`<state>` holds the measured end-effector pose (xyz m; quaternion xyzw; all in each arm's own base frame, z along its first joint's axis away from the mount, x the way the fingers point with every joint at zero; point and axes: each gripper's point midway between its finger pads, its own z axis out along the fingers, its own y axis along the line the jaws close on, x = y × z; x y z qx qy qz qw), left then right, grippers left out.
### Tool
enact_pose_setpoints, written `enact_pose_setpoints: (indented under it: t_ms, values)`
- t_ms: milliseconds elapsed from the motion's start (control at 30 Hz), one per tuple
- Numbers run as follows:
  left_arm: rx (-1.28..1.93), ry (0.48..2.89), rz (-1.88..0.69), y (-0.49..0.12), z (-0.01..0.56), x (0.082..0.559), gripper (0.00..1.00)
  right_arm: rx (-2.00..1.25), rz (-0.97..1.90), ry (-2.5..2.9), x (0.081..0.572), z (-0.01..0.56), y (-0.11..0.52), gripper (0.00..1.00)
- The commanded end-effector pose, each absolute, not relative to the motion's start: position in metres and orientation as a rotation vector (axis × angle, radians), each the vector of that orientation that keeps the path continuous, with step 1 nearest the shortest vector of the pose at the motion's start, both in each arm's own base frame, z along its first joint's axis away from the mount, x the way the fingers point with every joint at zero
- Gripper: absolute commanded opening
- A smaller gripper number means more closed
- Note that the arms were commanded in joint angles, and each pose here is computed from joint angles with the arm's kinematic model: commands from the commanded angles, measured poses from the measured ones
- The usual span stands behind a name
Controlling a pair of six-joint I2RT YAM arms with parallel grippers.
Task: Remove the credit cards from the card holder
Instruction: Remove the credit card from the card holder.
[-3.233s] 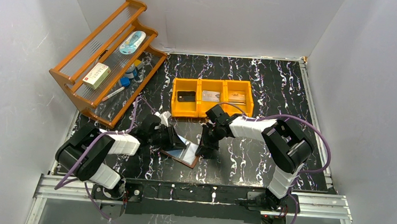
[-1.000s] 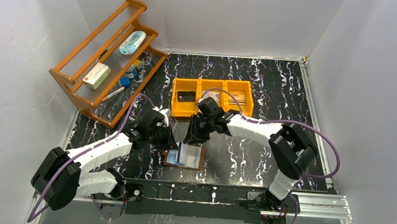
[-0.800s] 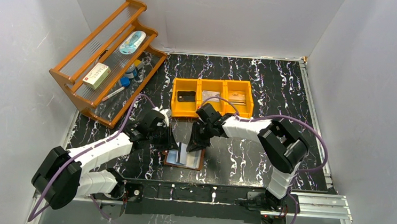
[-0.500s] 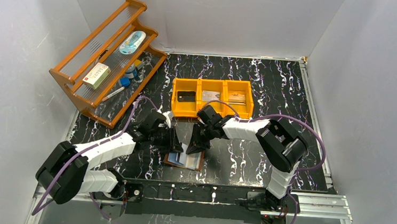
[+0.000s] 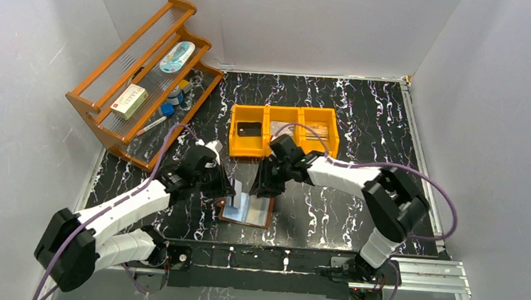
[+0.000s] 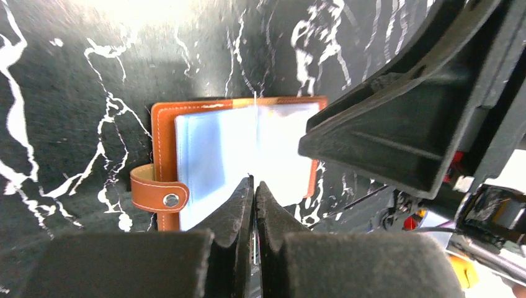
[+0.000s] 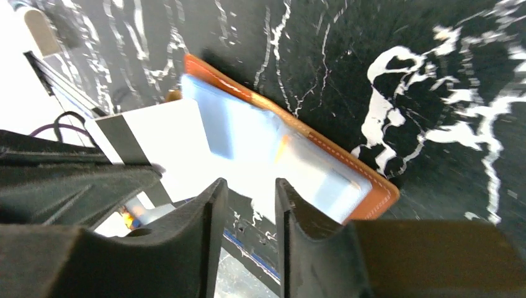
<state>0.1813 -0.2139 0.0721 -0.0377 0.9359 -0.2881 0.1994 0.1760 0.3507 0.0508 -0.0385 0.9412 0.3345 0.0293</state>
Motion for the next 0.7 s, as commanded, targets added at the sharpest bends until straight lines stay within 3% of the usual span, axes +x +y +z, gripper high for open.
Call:
enact_pose_setpoints:
  t_ms: [0, 133, 333, 667]
  values:
    - [-0.135, 2.489, -0.722, -0.197, 0.113, 0.199, 0.00, -0.142, 1.045, 2.645, 0.217, 0.109, 0.339, 0.45]
    - [-0.092, 2.416, -0.800, -0.206, 0.142, 0.207, 0.00, -0.154, 1.098, 2.419, 0.242, 0.147, 0.328, 0.54]
    - [-0.077, 2.328, -0.920, -0.212, 0.175, 0.222, 0.00, -0.166, 1.244, 2.252, 0.259, 0.183, 0.308, 0.60]
    - [-0.023, 2.131, -1.446, -0.254, 0.218, 0.221, 0.00, -0.329, 1.603, 2.210, 0.243, 0.209, 0.326, 0.62]
